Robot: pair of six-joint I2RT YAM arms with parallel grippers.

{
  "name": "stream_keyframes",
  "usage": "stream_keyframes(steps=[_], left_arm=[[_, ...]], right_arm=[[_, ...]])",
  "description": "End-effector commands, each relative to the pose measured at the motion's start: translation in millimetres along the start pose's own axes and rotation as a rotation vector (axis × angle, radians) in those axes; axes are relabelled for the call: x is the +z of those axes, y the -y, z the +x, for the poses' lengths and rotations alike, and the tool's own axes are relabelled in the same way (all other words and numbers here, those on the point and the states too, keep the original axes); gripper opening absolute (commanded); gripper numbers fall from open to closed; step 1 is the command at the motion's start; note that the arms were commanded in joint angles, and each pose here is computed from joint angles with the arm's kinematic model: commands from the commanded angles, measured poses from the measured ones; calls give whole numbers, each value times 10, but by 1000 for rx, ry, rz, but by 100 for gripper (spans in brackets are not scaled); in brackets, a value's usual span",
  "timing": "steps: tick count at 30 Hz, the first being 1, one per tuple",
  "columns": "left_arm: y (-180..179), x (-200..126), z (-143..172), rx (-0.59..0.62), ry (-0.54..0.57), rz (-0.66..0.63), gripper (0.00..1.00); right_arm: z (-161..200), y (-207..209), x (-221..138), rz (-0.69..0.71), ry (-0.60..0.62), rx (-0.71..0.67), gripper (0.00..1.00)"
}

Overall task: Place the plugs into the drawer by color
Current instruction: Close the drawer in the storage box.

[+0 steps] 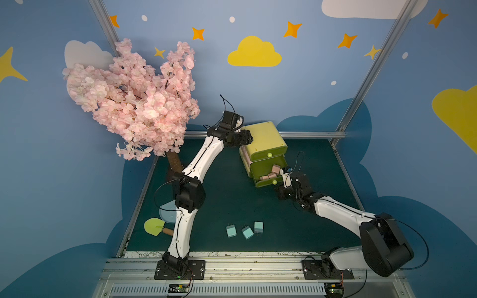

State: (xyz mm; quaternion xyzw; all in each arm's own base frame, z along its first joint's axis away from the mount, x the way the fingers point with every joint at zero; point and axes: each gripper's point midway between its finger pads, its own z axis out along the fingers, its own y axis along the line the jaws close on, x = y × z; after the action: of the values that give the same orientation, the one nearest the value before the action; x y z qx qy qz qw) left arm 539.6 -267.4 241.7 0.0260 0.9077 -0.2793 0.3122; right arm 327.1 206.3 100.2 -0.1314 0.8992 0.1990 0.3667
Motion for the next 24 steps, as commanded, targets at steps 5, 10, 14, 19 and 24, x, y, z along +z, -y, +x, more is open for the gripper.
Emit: stream_keyframes(steps=[5, 10, 14, 19, 24], left_arm=[[-140, 170, 177, -14, -62, -17, 71], [-118, 191, 244, -19, -87, 8, 69], [-122, 199, 265, -23, -95, 12, 68], [-119, 214, 283, -30, -100, 17, 66], [-120, 216, 297, -30, -104, 19, 64]], right_arm=[[-217, -116, 99, -23, 37, -20, 34], [-363, -160, 119, -28, 57, -35, 34], [-457, -189, 133, -33, 71, -42, 34], [-574, -212, 142, -31, 89, -56, 34], [-701, -210, 157, -22, 111, -67, 34]])
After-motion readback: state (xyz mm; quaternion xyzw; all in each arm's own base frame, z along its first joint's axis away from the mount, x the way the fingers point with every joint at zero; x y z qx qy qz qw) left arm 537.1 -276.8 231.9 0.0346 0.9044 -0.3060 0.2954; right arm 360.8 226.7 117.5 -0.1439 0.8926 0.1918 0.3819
